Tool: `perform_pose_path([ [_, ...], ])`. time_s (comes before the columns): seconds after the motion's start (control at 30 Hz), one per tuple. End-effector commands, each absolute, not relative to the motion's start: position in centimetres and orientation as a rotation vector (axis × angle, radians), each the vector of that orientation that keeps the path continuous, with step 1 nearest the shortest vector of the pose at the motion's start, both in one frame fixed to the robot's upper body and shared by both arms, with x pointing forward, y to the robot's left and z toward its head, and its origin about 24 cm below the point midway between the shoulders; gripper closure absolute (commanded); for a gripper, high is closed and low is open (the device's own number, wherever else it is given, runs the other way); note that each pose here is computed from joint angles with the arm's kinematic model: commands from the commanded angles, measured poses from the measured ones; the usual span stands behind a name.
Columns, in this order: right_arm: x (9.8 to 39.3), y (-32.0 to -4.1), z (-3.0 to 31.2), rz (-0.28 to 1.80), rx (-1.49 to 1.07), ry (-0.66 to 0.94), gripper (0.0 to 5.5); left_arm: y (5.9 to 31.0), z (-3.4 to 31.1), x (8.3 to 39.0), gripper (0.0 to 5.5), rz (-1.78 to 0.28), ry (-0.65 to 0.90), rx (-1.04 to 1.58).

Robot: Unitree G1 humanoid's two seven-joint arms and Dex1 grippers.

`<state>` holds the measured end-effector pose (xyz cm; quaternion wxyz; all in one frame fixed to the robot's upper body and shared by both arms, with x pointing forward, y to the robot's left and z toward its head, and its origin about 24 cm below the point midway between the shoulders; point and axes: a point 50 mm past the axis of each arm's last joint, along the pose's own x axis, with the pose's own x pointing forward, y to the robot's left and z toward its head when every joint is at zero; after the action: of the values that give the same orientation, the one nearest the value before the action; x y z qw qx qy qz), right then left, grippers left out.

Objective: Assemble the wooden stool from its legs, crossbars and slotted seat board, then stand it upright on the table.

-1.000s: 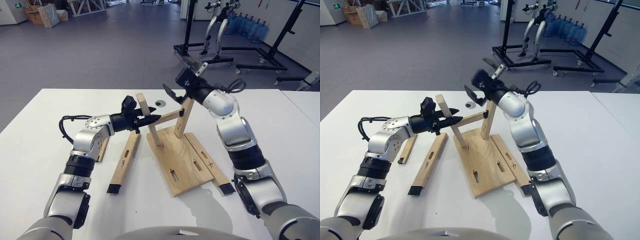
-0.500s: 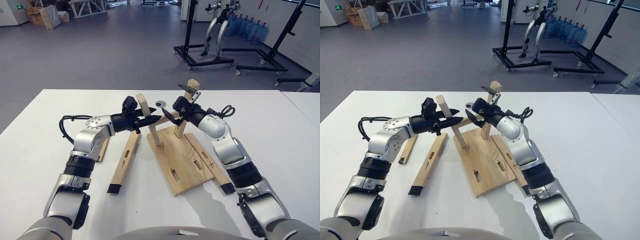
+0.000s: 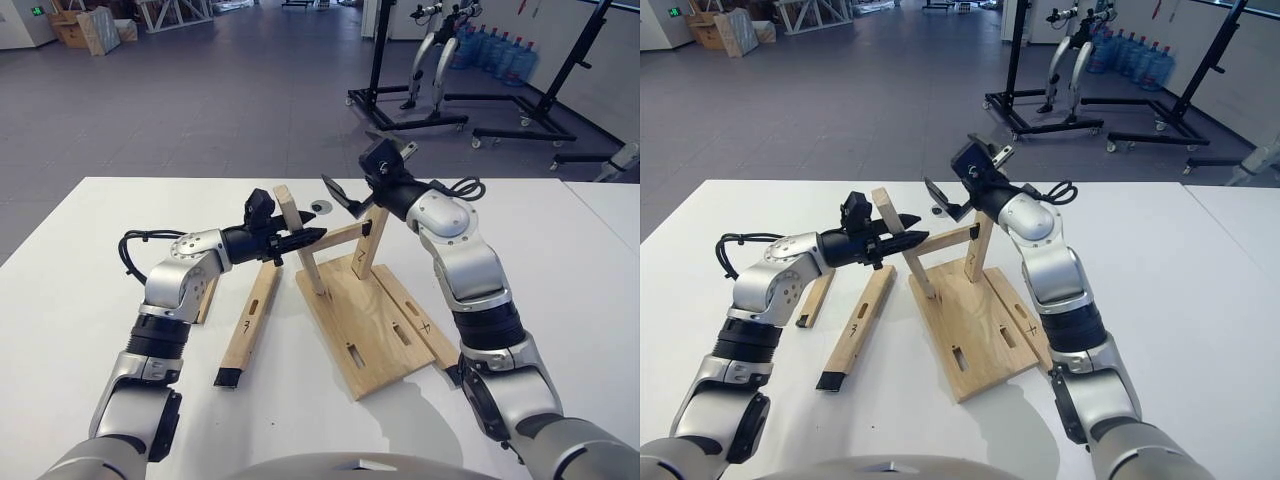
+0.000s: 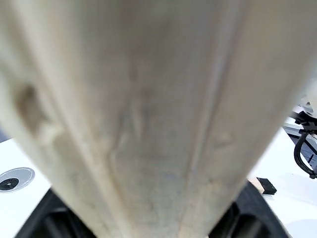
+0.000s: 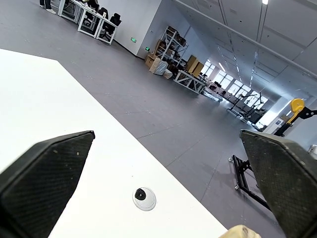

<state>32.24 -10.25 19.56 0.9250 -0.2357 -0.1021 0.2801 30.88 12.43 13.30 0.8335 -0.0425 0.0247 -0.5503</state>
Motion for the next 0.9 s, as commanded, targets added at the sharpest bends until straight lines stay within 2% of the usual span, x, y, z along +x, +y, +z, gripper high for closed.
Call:
perform_pose_path([
  [0.03, 32.2, -10.4, 18.9, 0.575, -0.483, -0.182, 0.1, 12.5, 14.0, 31.2, 2.48, -1.144, 0.013, -0.075],
  [0.43, 32.3, -11.0, 19.5, 0.557, -0.454, -0.193, 0.1, 14.0, 15.2, 28.4, 0.86, -1.138, 0.028, -0.061],
  [0.67, 32.4, -11.6, 21.2, 0.527, -0.422, -0.237, 0.1, 17.7, 18.1, 26.8, 0.86, -0.917, -0.015, -0.04],
  [0.77, 32.5, -11.8, 22.4, 0.517, -0.369, -0.261, 0.1, 19.2, 19.9, 25.2, 0.86, -0.824, -0.055, 0.067],
  [0.9, 32.4, -12.2, 23.3, 0.501, -0.352, -0.279, 0.1, 18.3, 20.5, 24.5, 0.86, -0.834, -0.081, 0.02],
])
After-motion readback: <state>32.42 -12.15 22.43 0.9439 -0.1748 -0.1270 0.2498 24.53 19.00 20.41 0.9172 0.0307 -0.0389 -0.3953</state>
